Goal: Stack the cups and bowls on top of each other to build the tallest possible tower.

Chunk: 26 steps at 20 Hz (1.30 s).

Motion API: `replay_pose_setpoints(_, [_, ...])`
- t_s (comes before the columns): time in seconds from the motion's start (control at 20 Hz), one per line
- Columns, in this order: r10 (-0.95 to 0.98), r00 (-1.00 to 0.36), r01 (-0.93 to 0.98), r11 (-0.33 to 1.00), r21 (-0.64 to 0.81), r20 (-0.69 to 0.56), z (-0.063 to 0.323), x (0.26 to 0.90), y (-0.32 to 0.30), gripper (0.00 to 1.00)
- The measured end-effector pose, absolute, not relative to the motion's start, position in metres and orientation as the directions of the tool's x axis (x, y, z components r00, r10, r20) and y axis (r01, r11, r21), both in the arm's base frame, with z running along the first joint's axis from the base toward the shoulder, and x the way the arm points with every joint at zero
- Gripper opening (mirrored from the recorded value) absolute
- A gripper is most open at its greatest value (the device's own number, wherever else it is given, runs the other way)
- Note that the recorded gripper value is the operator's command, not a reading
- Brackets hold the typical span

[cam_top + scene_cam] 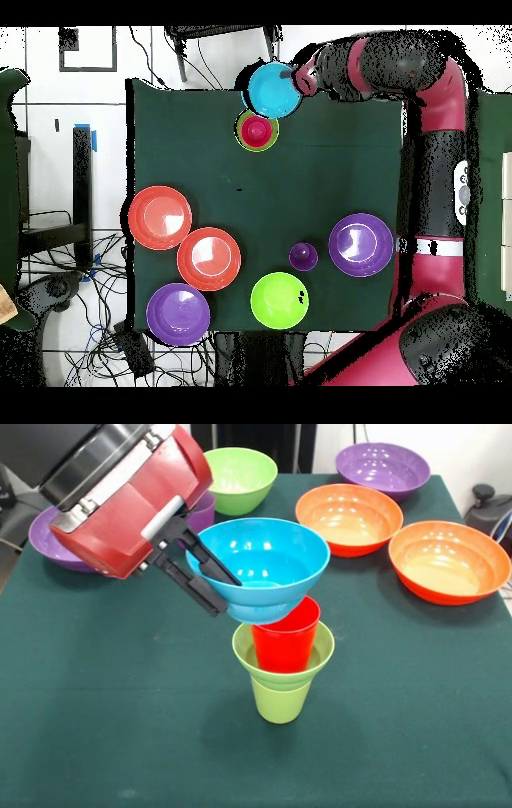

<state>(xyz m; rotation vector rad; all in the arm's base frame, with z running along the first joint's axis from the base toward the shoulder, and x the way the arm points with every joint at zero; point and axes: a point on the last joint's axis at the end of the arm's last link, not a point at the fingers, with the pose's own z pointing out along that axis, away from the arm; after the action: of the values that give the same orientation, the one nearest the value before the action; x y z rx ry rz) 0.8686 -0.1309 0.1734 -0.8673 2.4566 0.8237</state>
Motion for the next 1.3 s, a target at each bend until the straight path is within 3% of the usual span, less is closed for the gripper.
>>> replay_pose_setpoints(1.3, [-0.443,-0.751,-0.651,0.622,0.435,-0.49,0.148,0.842,-0.109,0.0])
